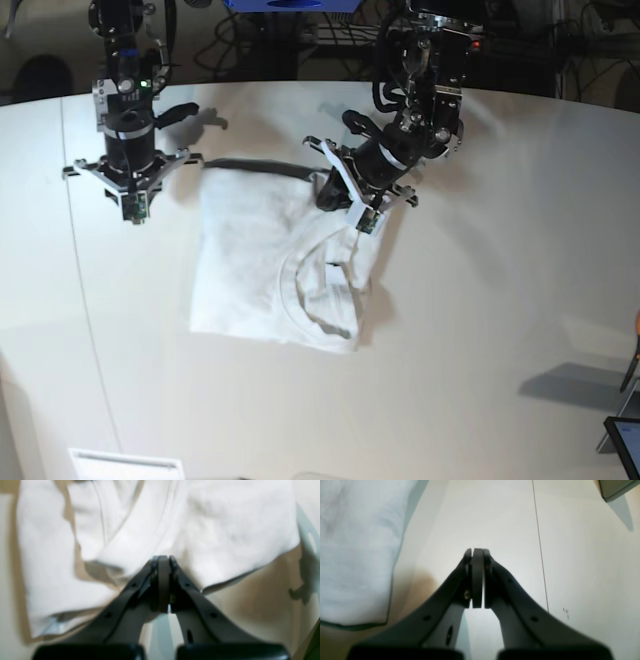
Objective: Fold the T-shirt properly
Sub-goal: 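Release the fabric and raise the left gripper from the bundle, then push the bundle's side edge with the left gripper to square it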
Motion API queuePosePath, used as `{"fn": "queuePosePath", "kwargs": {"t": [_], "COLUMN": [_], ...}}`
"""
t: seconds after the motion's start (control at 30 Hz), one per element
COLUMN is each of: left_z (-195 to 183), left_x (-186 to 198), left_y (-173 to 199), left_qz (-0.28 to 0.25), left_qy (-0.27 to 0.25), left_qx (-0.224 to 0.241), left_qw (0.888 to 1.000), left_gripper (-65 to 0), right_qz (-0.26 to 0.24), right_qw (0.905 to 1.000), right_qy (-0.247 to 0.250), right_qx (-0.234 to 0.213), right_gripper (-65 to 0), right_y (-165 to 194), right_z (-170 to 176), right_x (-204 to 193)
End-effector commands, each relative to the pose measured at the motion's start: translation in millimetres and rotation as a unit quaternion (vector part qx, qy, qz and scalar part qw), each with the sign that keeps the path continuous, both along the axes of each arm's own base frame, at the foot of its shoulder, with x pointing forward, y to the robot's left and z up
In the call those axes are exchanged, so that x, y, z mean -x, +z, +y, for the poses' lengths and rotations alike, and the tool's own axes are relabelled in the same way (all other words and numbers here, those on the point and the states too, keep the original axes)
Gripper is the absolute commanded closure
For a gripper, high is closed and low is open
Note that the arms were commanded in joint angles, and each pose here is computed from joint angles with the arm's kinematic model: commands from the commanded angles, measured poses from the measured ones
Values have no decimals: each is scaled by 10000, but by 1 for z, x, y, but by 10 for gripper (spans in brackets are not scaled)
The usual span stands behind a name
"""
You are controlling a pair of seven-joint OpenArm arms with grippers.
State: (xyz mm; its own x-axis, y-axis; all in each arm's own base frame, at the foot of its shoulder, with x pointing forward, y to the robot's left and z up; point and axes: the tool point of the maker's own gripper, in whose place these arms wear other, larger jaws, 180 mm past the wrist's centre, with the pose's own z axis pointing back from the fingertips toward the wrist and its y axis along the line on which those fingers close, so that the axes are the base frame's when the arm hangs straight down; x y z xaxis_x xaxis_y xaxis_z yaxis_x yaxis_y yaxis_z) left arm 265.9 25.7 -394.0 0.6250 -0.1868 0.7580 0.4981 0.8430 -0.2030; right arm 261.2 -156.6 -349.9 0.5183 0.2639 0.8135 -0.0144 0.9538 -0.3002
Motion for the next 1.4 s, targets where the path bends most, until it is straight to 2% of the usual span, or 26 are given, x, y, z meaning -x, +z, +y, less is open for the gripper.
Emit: {"fn": "queuePosePath", "kwargs": {"t": [0.0, 0.2, 0.37, 0.5, 0.73, 0.9, 1.1, 1.27, 1.37], "left_z": [4, 55, 86, 90, 93, 99, 82, 38, 22], "left_x": [-9, -22, -39, -63, -106, -134, -171, -191, -204], "left_y": [10, 10, -4, -12, 6, -2, 8, 7, 4], "left_qz": [-194, -247, -128, -27, -256, -61, -209, -263, -319], "left_qy": [119, 656, 768, 817, 887, 996, 1066, 583, 682], "left_qx": [121, -166, -467, -462, -410, -363, 6, 57, 112], "left_qw": [9997, 9974, 9959, 9956, 9949, 9943, 9941, 9979, 9971], "left_gripper": [0, 0, 0, 0, 0, 0, 0, 0, 0], "right_qz": [-238, -207, -207, -215, -207, -207, -229, -229, -229], "right_qw": [9997, 9998, 9998, 9998, 9998, 9998, 9997, 9997, 9997], "right_qy": [14, 19, 19, 16, 16, 19, 25, 25, 25], "right_qx": [56, 56, 56, 47, 47, 54, 60, 60, 60], "right_gripper": [0, 0, 0, 0, 0, 0, 0, 0, 0], "right_y": [12, 10, 10, 11, 10, 10, 11, 11, 11], "right_z": [-2, -1, -1, -1, -1, -1, -1, -1, -1], "right_x": [-5, -2, -2, -2, -2, -2, -3, -3, -3]}}
